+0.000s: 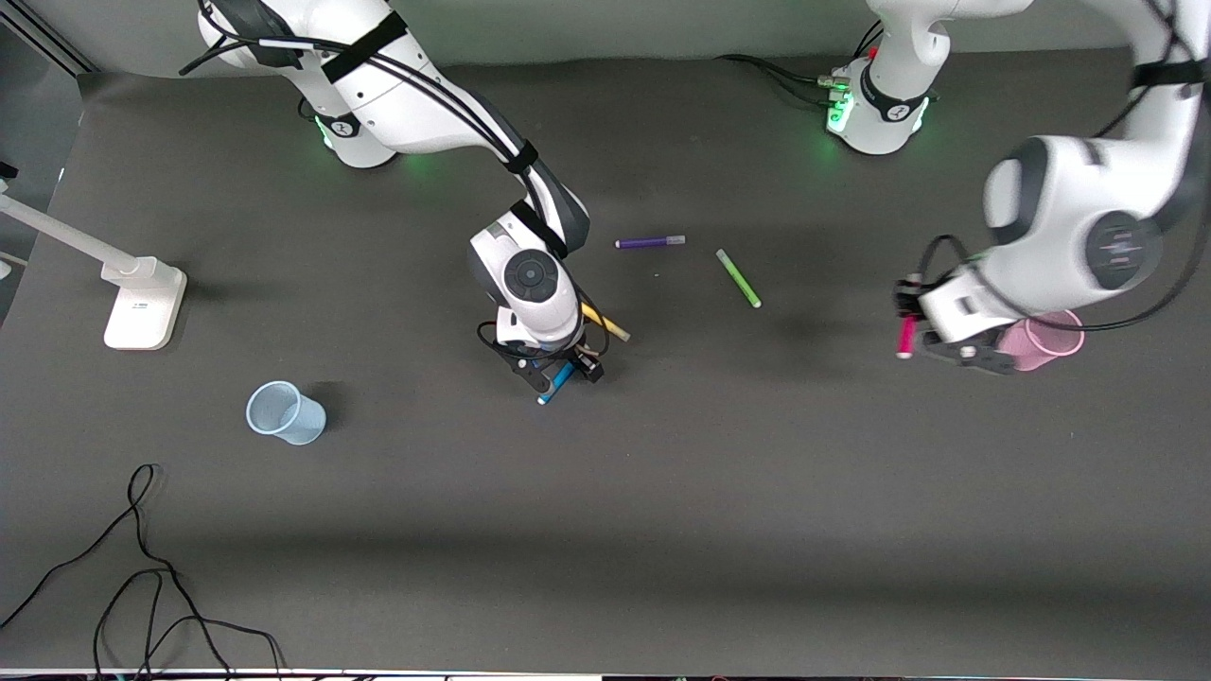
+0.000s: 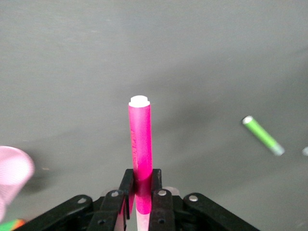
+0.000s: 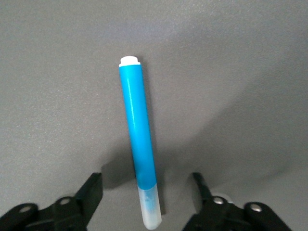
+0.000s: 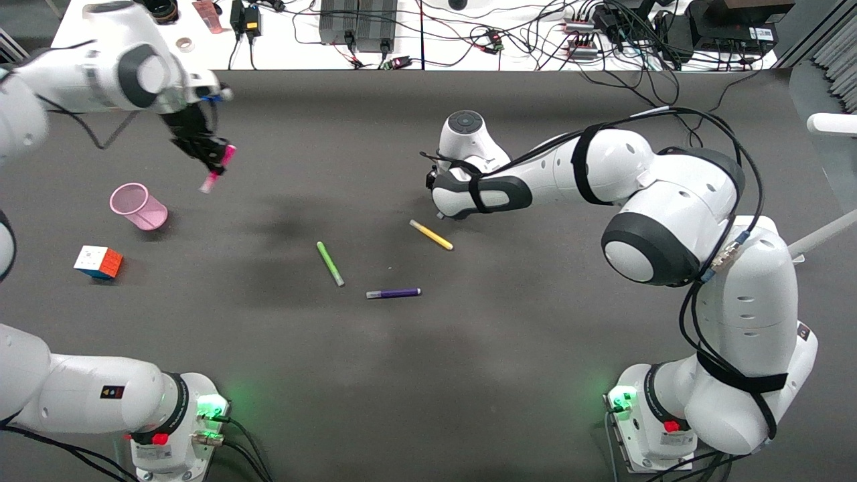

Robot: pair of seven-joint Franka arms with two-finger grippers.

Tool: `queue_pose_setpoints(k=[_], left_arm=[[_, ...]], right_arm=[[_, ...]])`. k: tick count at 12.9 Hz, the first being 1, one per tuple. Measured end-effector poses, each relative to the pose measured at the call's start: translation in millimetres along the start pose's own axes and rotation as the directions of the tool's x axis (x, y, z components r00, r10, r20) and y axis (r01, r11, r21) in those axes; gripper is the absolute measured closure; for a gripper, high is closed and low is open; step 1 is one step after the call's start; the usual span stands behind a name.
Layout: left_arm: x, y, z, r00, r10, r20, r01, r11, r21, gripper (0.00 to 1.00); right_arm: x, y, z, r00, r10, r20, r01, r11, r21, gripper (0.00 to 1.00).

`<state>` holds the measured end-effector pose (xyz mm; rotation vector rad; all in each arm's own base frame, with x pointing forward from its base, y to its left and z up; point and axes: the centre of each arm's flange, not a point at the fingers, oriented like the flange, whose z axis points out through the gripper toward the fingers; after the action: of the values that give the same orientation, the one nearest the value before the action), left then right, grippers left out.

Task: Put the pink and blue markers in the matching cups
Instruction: 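Grasp the pink marker with the left gripper while the right gripper grasps the blue marker, then carry the pink marker over the pink cup with the left gripper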

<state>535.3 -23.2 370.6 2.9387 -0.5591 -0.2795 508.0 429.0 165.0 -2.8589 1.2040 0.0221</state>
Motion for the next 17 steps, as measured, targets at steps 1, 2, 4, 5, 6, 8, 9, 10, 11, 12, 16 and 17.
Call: queue_pose_setpoints(k=[1,2,4,5,6,8,9,10,11,12,16,17], left_arm=[[-11,-29,-2,0.998,0.064,-0.010,-0.064,0.998,-0.009,0.82],[-23,-54,-3,0.992,0.127,-0.021,-0.127,0.992,-0.016,0.82],[-39,-88,-6,0.971,0.231,-0.060,-0.233,0.972,-0.022,0.82],[-45,-101,-8,0.952,0.290,-0.093,-0.293,0.956,-0.019,0.82],[-52,-115,-8,0.930,0.342,-0.134,-0.347,0.938,-0.018,0.82],[-68,-144,3,0.881,0.414,-0.230,-0.432,0.901,-0.031,0.82],[-77,-162,13,0.849,0.454,-0.270,-0.476,0.879,-0.021,0.82],[-86,-180,23,0.817,0.489,-0.307,-0.515,0.857,-0.005,0.82],[-97,-197,35,0.787,0.511,-0.346,-0.544,0.839,0.002,0.82],[-108,-213,46,0.760,0.526,-0.381,-0.567,0.824,0.006,0.82],[-133,-247,65,0.618,0.577,-0.534,-0.633,0.768,0.097,0.82],[-134,-250,70,0.579,0.589,-0.564,-0.646,0.754,0.124,0.82]], right_arm=[[0,0,-1,1.000,0.000,0.000,0.000,1.000,0.001,0.36],[0,-1,-3,1.000,0.000,0.000,0.000,1.000,0.003,0.47],[0,-1,-4,1.000,0.000,-0.001,0.000,1.000,0.004,0.54],[0,-1,-5,1.000,0.000,-0.001,0.000,1.000,0.006,0.67],[1,-1,-5,1.000,0.001,-0.001,-0.001,1.000,0.006,0.74],[1,-2,-5,1.000,0.001,-0.001,-0.001,1.000,0.006,0.83],[1,-2,-5,1.000,0.001,-0.001,-0.001,1.000,0.007,0.83],[1,-2,-5,1.000,0.001,-0.001,-0.001,1.000,0.007,0.83],[2,-2,-5,1.000,0.002,-0.002,-0.002,1.000,0.007,0.83],[4,-3,-7,1.000,0.004,-0.004,-0.004,1.000,0.005,0.83],[21,-14,-57,1.000,0.015,-0.010,-0.015,0.999,-0.034,0.83],[27,-15,-78,1.000,0.012,-0.011,-0.012,0.999,-0.043,0.83]])
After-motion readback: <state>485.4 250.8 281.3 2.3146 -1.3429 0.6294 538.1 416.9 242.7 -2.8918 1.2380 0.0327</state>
